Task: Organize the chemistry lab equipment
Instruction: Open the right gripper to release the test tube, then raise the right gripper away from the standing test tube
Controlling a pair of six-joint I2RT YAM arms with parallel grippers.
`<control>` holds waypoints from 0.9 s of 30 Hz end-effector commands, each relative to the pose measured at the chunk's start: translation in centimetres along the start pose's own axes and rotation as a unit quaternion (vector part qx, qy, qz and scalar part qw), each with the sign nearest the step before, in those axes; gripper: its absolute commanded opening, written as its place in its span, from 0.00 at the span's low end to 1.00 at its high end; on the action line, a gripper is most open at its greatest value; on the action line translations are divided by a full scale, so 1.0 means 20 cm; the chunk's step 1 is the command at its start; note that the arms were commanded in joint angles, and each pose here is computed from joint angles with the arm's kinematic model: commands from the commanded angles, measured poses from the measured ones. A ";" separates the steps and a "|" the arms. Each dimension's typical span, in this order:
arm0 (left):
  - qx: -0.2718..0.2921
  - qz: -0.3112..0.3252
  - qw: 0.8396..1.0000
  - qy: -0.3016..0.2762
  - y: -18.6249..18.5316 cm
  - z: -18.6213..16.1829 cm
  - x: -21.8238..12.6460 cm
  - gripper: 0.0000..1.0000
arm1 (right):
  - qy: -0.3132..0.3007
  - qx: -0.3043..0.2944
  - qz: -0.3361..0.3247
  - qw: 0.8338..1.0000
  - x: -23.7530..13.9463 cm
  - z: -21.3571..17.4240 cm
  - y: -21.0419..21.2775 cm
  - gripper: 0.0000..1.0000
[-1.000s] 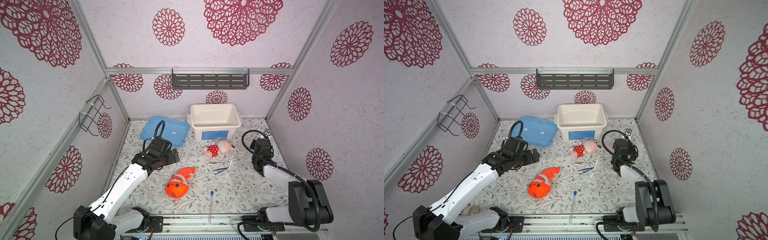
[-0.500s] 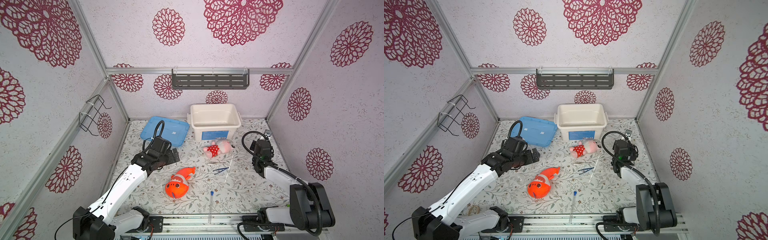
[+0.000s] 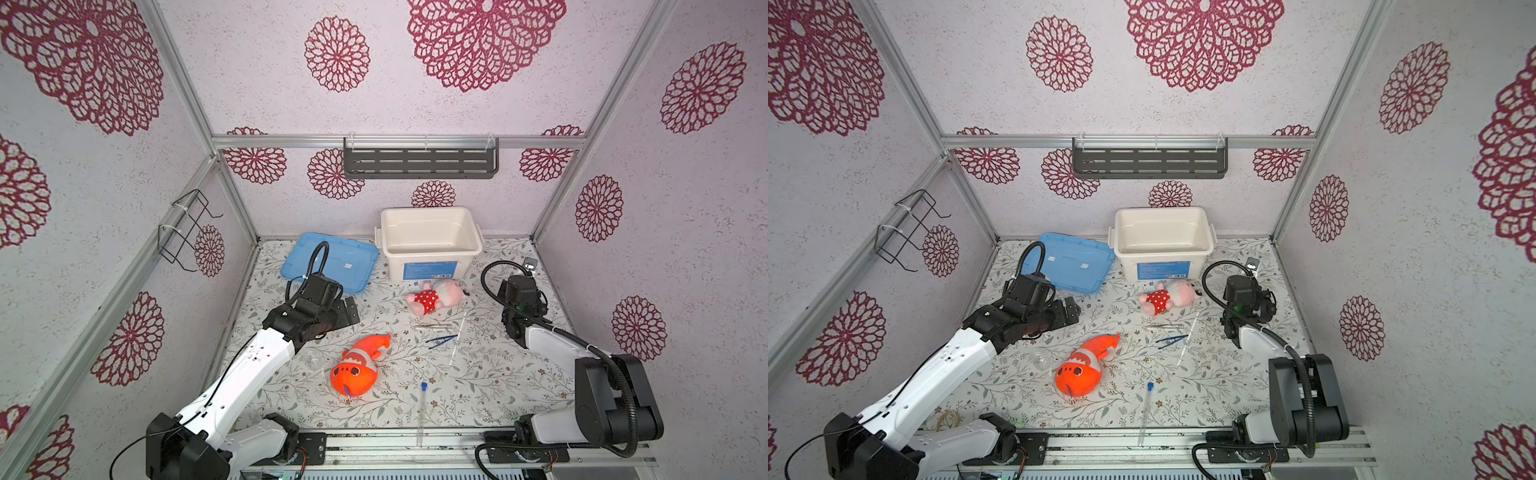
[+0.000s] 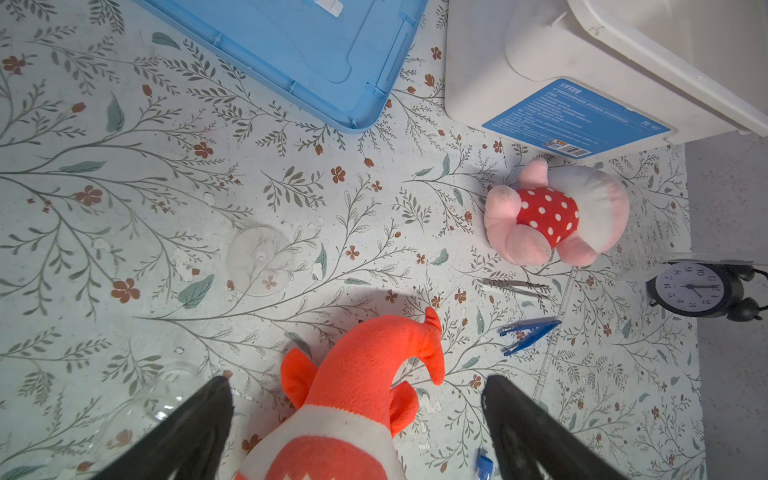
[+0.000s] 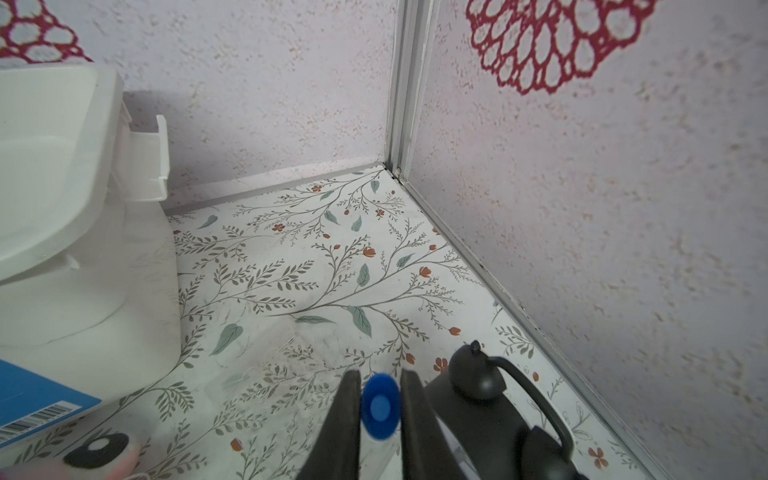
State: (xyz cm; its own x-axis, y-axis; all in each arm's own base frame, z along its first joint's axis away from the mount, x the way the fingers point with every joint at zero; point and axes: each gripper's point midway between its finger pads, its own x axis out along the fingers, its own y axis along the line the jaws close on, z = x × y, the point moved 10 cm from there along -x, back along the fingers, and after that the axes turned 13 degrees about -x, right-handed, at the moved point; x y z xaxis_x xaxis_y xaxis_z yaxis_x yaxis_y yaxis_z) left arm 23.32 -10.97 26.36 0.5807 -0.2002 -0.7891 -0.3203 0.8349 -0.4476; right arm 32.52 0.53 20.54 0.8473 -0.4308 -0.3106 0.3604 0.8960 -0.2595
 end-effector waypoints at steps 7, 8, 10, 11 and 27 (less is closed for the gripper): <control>-0.011 -0.004 1.000 0.002 0.00 0.00 0.02 0.97 | 0.014 0.002 -0.009 1.000 -0.03 -0.03 -0.04 0.21; -0.012 -0.004 1.000 0.002 0.00 0.00 0.02 0.97 | 0.014 0.003 -0.009 1.000 -0.03 -0.03 -0.04 0.22; -0.012 -0.005 1.000 0.002 0.00 -0.01 0.02 0.98 | 0.013 0.004 -0.010 1.000 -0.03 -0.02 -0.04 0.23; -0.012 -0.005 1.000 0.001 0.00 -0.01 0.02 0.97 | 0.013 0.004 -0.009 1.000 -0.03 -0.02 -0.05 0.24; -0.016 -0.007 1.000 0.001 0.00 -0.01 0.02 0.97 | -0.003 0.019 0.007 1.000 -0.09 0.08 -0.08 0.43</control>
State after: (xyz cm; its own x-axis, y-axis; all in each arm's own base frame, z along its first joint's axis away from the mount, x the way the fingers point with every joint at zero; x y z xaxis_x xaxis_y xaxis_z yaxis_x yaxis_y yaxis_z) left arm 23.25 -11.06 25.97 0.5700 -0.2132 -0.7935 -0.3278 0.8266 -0.4575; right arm 31.21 0.08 20.38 0.8321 -0.4244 -0.3570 0.3465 0.9005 -0.2629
